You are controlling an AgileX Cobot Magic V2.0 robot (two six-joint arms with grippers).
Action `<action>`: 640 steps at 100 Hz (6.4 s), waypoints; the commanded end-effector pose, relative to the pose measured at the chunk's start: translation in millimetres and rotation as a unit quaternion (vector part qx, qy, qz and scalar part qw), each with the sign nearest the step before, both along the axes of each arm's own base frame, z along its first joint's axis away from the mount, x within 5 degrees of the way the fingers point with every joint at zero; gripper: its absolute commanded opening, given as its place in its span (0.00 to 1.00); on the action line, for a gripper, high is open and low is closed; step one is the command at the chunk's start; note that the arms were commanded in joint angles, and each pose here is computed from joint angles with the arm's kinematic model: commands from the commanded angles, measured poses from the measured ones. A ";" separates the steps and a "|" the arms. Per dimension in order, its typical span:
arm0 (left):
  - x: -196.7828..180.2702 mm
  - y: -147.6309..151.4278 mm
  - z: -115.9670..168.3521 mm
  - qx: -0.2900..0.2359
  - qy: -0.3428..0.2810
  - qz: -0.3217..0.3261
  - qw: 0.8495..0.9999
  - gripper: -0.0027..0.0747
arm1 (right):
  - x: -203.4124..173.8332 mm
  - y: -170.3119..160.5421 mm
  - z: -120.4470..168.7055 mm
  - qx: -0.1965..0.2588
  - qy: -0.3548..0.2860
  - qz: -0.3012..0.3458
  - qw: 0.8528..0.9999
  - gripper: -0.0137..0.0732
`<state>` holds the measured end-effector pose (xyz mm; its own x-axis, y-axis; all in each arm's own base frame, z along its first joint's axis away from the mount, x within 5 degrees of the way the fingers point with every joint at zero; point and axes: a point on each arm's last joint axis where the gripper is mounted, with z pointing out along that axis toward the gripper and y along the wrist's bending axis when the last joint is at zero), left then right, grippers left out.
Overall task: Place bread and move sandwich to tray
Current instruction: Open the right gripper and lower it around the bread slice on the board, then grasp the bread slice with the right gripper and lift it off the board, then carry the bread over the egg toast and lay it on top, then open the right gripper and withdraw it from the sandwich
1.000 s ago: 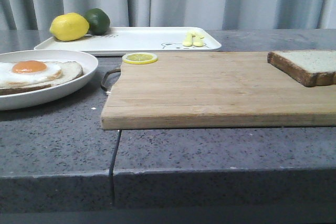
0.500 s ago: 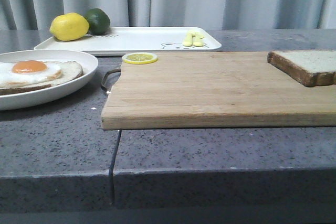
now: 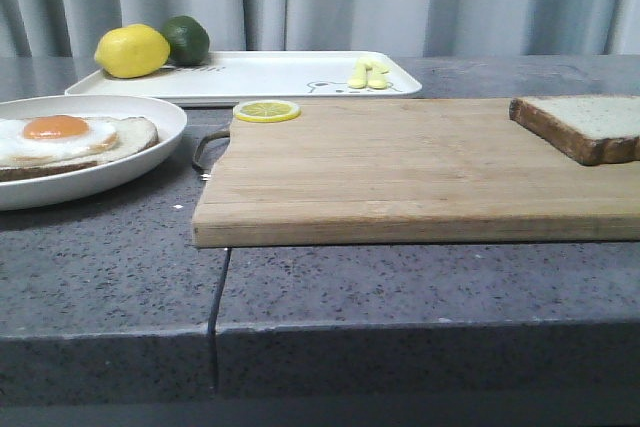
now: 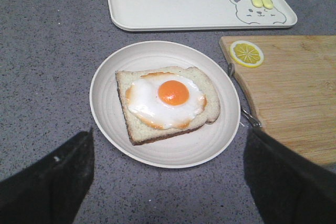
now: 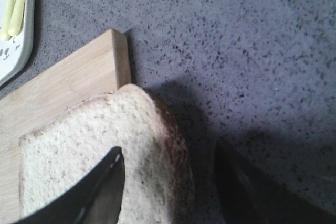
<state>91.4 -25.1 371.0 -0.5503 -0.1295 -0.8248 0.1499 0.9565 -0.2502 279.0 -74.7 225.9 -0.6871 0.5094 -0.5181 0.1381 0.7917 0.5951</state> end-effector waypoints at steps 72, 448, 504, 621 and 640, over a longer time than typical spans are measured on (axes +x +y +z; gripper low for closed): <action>2.5 -0.4 15.1 -0.016 -0.042 0.005 0.999 0.74 | 8.4 3.3 1.0 0.055 -0.020 0.031 0.998 0.63; 2.5 -0.4 15.1 -0.016 -0.042 0.005 0.999 0.74 | 7.7 382.6 61.3 0.179 -0.047 0.138 0.973 0.03; 2.5 -0.4 15.1 -0.016 -0.042 0.005 0.999 0.74 | 11.3 386.6 46.4 0.167 -0.035 0.134 0.976 0.24; 2.5 -0.4 15.1 -0.016 -0.042 0.005 0.999 0.74 | -1.9 300.0 167.4 -0.011 -0.319 0.226 0.920 0.61; 2.5 -0.4 15.1 -0.016 -0.042 0.005 0.999 0.74 | -6.7 253.2 185.5 -0.087 -0.350 0.231 0.903 0.61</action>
